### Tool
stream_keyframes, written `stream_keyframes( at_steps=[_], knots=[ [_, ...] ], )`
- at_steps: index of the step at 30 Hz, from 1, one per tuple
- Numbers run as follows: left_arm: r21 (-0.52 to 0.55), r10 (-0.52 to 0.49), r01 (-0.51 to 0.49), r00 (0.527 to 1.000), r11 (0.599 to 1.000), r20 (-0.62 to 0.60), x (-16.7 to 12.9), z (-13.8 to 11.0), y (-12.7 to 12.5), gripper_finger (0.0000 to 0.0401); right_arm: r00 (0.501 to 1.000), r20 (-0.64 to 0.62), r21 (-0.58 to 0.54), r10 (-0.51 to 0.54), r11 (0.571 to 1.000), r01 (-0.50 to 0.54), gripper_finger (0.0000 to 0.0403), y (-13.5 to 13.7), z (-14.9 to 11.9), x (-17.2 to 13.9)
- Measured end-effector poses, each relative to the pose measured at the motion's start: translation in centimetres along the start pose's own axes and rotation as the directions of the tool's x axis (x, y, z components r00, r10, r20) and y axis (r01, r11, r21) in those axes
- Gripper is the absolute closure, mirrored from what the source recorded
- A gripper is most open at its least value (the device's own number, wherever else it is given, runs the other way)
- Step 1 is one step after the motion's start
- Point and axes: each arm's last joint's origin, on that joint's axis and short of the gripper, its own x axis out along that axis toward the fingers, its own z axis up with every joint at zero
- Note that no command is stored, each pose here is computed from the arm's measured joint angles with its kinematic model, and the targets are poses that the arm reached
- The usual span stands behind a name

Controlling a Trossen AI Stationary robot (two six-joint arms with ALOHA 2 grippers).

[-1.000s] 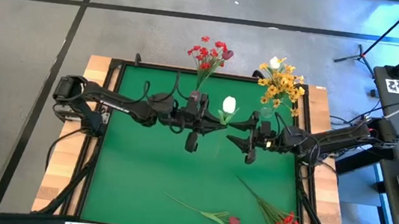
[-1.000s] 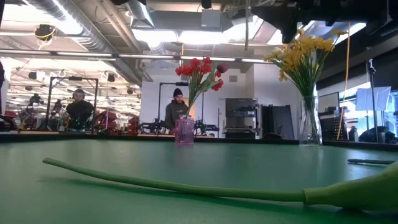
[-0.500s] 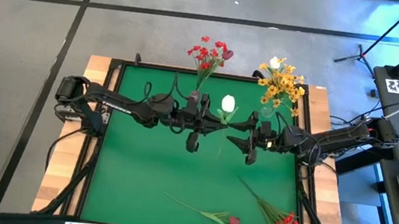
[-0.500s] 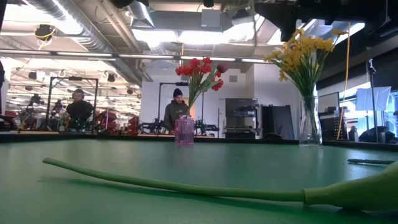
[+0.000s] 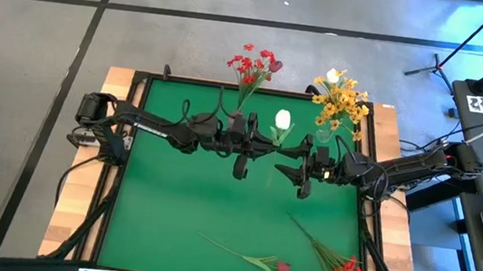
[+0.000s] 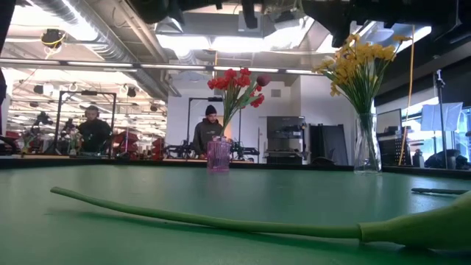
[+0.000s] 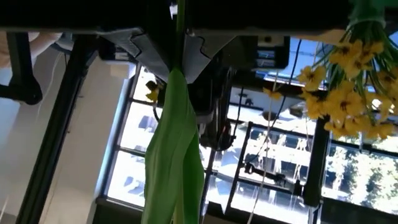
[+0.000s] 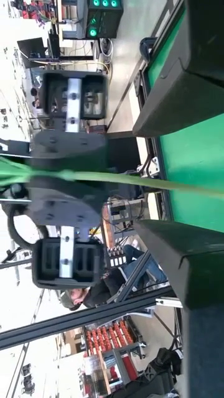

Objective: Sort flowers into vase by color
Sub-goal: Put the white flower into the transparent vase

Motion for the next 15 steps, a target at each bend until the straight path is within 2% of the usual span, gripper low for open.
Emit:
stream_keyframes(
  at_steps=[10,15],
  knots=[
    [-0.002,-0.011,0.011,1.0,1.0,0.002,0.09,-0.27,-0.24,0.0392,1.0,0.007,0.001,-0.002,1.0,0.002,0.0176,0.0,0.07,0.0],
    [-0.003,-0.02,0.02,1.0,1.0,-0.002,0.09,-0.34,-0.43,0.0392,0.999,0.015,0.049,-0.041,0.998,0.041,0.0176,-0.11,-0.09,0.16]
  ],
)
